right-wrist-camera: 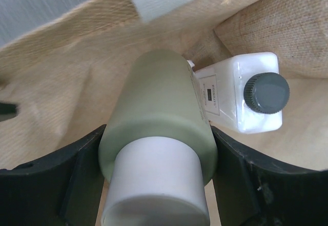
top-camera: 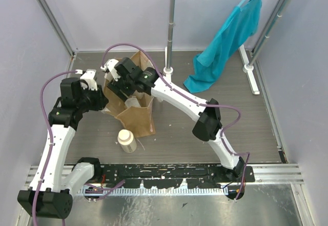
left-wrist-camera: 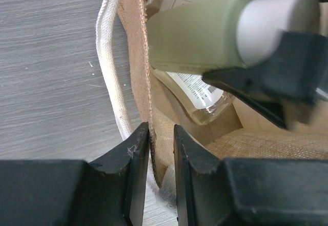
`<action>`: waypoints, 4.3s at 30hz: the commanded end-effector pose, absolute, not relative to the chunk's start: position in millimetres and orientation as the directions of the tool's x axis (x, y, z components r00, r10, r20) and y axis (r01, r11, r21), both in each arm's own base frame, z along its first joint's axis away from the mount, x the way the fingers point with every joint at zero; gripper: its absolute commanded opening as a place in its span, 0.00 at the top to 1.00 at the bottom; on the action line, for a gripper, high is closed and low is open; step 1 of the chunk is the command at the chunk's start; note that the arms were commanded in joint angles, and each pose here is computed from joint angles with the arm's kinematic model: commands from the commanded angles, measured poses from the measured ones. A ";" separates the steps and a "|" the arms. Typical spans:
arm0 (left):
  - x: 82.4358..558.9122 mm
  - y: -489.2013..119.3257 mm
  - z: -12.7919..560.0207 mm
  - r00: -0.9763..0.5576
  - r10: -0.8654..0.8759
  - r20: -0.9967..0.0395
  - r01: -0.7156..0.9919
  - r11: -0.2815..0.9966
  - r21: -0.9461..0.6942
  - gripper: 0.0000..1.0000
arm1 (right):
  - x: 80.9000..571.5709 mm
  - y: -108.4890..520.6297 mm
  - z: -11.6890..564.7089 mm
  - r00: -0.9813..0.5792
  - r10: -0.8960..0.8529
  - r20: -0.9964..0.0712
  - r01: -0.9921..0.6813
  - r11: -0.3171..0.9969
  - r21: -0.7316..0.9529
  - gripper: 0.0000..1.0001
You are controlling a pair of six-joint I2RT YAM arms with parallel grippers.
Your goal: Place the personal care products into the canvas bag
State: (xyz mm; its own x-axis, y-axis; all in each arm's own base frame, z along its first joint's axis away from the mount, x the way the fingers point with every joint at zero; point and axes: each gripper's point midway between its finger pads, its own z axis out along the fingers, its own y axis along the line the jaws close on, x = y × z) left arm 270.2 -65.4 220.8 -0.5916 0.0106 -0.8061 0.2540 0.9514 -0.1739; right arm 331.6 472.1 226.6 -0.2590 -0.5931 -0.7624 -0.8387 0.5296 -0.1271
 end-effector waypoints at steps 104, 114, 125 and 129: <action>268.3 -64.9 224.3 -0.543 -0.013 -0.840 0.250 0.952 -0.176 0.68 | 384.0 446.2 311.3 -0.212 -0.373 -0.903 -0.734 0.671 -0.105 0.06; 275.5 -58.2 234.1 -0.529 -0.029 -0.848 0.207 0.965 -0.162 0.69 | 341.8 410.8 349.1 -0.167 -0.437 -0.884 -0.753 0.635 -0.171 0.06; 293.6 -48.5 247.7 -0.505 -0.092 -0.858 0.116 0.978 -0.173 0.80 | 327.6 385.8 309.5 -0.250 -0.438 -0.863 -0.716 0.684 -0.140 0.07; 291.8 -48.5 244.5 -0.507 -0.093 -0.857 0.116 0.978 -0.174 0.79 | 345.3 414.1 294.6 -0.239 -0.414 -0.879 -0.730 0.673 -0.119 0.07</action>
